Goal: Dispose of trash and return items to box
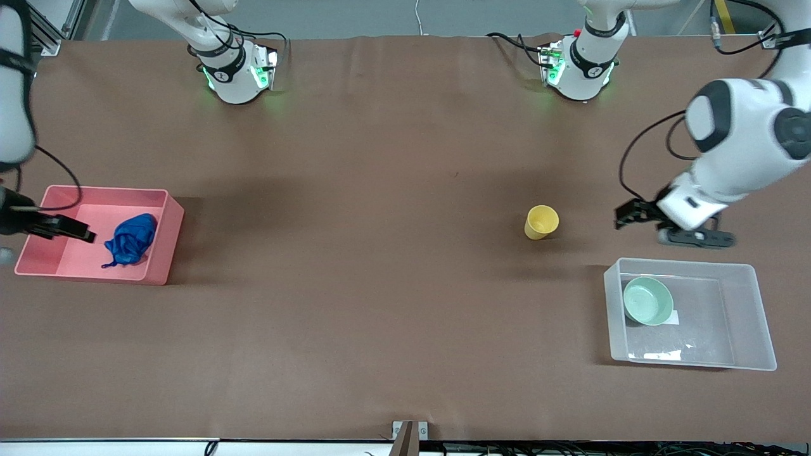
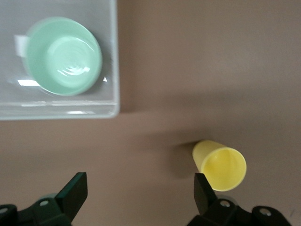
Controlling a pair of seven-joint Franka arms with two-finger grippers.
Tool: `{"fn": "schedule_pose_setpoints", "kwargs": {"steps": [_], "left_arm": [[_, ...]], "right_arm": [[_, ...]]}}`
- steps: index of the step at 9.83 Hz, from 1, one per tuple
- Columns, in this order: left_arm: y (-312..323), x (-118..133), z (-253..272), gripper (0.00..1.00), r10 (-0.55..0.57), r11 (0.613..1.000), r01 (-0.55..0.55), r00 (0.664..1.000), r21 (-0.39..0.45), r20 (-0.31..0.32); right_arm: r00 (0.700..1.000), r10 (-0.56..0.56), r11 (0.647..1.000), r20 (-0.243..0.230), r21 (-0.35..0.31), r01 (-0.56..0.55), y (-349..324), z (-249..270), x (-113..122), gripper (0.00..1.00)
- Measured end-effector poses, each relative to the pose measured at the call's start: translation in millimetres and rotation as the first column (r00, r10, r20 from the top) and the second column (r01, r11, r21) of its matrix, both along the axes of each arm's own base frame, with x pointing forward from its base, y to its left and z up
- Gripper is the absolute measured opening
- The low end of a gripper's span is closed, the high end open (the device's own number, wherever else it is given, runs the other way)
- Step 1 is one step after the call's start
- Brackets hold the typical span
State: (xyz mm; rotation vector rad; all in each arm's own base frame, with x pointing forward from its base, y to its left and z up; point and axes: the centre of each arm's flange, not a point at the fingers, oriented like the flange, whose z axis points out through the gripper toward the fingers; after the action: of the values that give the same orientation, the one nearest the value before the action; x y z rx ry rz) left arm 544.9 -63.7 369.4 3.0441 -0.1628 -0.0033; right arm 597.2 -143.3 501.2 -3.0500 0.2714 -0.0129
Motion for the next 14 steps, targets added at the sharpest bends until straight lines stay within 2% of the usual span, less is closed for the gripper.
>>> {"fn": "schedule_pose_setpoints", "kwargs": {"steps": [2,3,5,7,9,11,13,14], "left_arm": [[-34,-22,-46,1.0,-0.039,0.999,0.039,0.999,0.0,-0.008],[-42,-29,-70,1.0,-0.052,0.999,0.052,0.998,-0.002,-0.022],[-53,-32,-108,1.0,-0.069,0.998,0.068,0.996,-0.011,-0.054],[-64,-37,-136,0.97,-0.088,0.996,0.086,0.992,-0.021,-0.089],[-70,-39,-153,0.69,-0.096,0.995,0.094,0.99,-0.029,-0.099],[-71,-39,-160,0.37,-0.093,0.995,0.09,0.991,-0.032,-0.095],[-72,-36,-155,0.11,-0.093,0.995,0.091,0.992,-0.033,-0.082],[-72,-32,-147,0.04,-0.093,0.995,0.091,0.993,-0.033,-0.066]], "right_arm": [[0.999,-0.026,0.999,0.034,-0.03,0.027,33,67,-8,1.0],[0.999,-0.031,0.997,0.034,-0.062,0.033,51,95,-19,1.0],[0.997,-0.082,0.994,0.004,-0.078,0.083,92,144,-46,1.0],[0.996,-0.089,0.993,0.018,-0.078,0.09,91,169,-57,1.0],[0.998,-0.055,0.995,0.025,-0.08,0.056,83,177,-59,1.0],[1.0,-0.014,0.997,0.005,-0.08,0.014,82,173,-59,1.0],[1.0,0.001,0.996,-0.003,-0.093,-0.001,80,171,-59,1.0],[1.0,0.021,0.995,-0.005,-0.1,-0.021,79,171,-59,1.0]]}}
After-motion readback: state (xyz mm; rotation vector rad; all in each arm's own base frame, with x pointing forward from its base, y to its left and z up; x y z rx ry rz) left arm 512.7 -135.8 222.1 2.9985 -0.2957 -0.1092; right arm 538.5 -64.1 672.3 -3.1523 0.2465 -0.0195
